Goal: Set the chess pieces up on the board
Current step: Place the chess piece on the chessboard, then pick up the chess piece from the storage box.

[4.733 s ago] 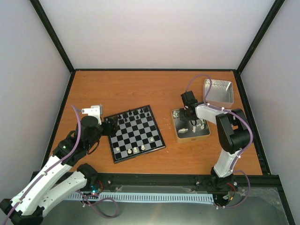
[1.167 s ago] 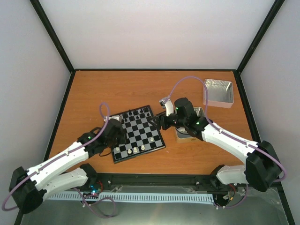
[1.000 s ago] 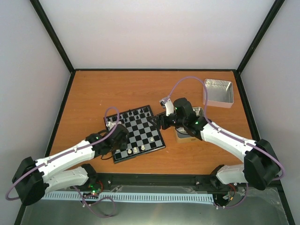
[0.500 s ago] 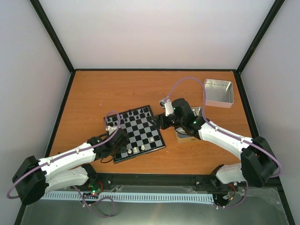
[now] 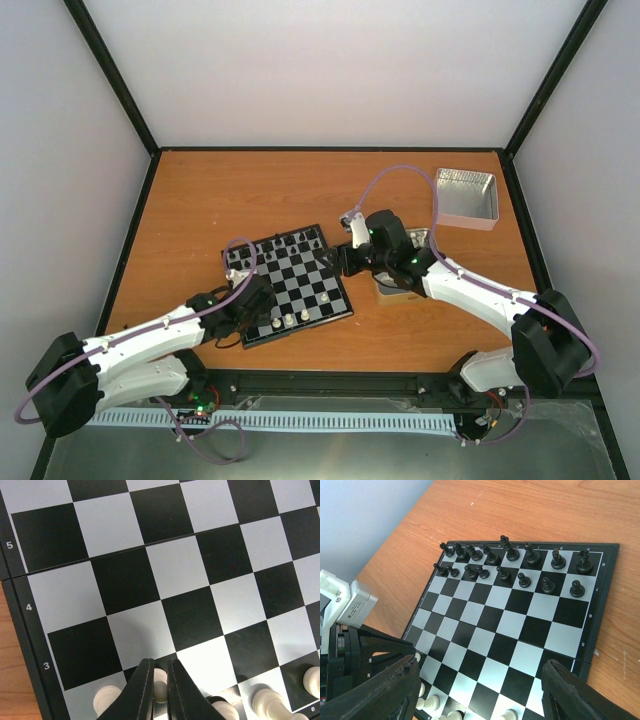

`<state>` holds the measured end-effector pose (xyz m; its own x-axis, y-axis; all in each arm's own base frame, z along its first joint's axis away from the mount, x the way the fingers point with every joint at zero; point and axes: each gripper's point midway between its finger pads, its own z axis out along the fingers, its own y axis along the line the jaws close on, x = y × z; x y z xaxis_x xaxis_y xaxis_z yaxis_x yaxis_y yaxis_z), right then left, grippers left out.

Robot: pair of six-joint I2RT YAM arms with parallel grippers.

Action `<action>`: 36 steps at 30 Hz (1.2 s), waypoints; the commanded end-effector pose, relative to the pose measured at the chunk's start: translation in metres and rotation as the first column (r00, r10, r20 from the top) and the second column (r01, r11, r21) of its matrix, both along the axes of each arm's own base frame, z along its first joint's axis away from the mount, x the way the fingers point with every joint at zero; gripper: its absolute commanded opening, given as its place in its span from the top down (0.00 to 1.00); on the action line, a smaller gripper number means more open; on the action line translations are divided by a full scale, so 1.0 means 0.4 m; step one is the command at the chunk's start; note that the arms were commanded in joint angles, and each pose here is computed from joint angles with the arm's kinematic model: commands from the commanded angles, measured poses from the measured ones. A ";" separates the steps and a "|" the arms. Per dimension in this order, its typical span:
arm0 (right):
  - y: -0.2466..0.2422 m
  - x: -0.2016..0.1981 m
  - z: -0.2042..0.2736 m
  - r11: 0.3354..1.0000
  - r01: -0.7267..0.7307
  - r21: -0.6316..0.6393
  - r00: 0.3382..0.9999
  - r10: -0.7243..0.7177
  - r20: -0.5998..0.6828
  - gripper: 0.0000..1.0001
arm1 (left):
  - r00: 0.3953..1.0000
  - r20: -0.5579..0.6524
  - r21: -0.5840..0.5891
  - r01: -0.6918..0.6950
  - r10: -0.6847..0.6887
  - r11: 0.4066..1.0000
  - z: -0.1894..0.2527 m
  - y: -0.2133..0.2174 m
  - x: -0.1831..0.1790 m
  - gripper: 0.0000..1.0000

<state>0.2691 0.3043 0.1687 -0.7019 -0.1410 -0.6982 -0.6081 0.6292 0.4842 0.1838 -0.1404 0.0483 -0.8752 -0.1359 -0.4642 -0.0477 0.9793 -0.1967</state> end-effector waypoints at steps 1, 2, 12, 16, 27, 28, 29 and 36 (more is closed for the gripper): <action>0.000 0.013 0.013 1.000 0.014 0.007 1.000 -0.014 0.016 0.34 | 1.000 -0.004 -0.010 -0.006 0.006 1.000 -0.006 -0.005 -0.004 0.91; 0.001 0.012 0.013 1.000 0.013 0.008 1.000 -0.013 0.015 0.34 | 1.000 -0.001 -0.012 -0.005 0.005 1.000 -0.004 -0.007 -0.002 0.89; -0.079 0.068 0.029 0.974 0.224 -0.029 0.974 -0.224 0.013 0.34 | 0.998 0.059 -0.027 -0.004 0.006 1.000 0.085 -0.020 0.026 0.72; -0.282 0.132 -0.035 0.819 0.553 -0.155 0.826 -0.563 -0.031 0.34 | 0.987 0.161 -0.081 -0.002 0.015 0.997 0.198 -0.036 0.060 0.69; -0.546 0.151 -0.230 0.524 0.684 -0.508 0.602 -0.799 -0.014 0.44 | 0.930 0.367 -0.146 0.025 0.031 0.989 0.367 -0.029 0.100 0.58; -0.546 0.160 -0.239 0.534 0.671 -0.515 0.616 -0.787 -0.014 0.47 | 0.931 0.364 -0.147 0.024 0.032 0.989 0.366 -0.029 0.099 0.58; -0.548 0.166 -0.251 0.539 0.655 -0.529 0.629 -0.777 -0.014 0.49 | 0.933 0.358 -0.149 0.020 0.036 0.989 0.363 -0.028 0.098 0.58; -0.552 0.219 -0.284 0.556 0.619 -0.554 0.673 -0.739 0.010 0.52 | 0.941 0.335 -0.172 0.010 0.049 0.985 0.344 -0.027 0.089 0.55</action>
